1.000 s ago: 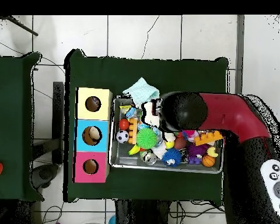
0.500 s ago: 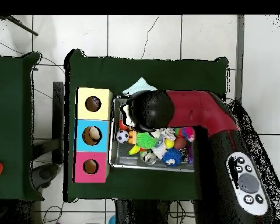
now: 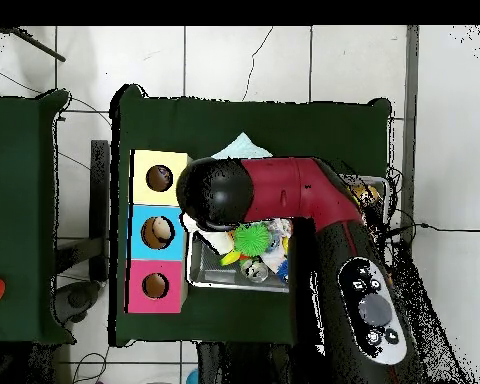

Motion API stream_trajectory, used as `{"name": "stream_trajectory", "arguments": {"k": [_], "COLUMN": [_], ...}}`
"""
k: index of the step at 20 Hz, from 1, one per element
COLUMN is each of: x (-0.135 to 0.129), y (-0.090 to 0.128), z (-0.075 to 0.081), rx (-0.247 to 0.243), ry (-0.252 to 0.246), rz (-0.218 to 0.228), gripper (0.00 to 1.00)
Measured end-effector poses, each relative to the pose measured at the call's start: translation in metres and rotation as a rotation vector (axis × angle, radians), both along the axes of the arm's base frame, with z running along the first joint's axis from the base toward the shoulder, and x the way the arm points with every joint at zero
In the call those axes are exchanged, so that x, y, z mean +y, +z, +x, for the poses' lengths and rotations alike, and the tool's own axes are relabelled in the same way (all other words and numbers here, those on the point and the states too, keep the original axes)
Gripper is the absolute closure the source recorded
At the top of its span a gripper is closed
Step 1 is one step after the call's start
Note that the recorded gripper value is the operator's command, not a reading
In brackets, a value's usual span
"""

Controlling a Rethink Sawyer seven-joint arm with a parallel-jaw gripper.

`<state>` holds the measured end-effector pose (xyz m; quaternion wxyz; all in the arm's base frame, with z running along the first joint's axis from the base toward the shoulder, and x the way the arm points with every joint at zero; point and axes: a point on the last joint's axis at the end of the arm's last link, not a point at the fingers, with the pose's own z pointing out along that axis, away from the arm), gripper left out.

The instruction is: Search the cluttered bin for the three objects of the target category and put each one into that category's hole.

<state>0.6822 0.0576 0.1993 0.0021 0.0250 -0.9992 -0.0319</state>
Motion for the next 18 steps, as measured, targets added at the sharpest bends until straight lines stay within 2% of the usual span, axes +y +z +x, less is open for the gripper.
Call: {"name": "stream_trajectory", "arguments": {"k": [1, 5, 9, 17, 18], "x": [0.003, 0.004, -0.003, -0.032, -0.048], "y": [0.0, 0.001, 0.002, 0.002, 0.001], "z": [-0.001, -0.002, -0.002, -0.002, -0.001], "rx": [0.005, 0.008, 0.014, 0.019, 0.015], "ry": [-0.006, -0.014, -0.044, -0.097, -0.121], "rz": [0.001, 0.002, 0.007, 0.005, 0.005], "gripper": [0.0, 0.0, 0.0, 0.0, 0.0]}}
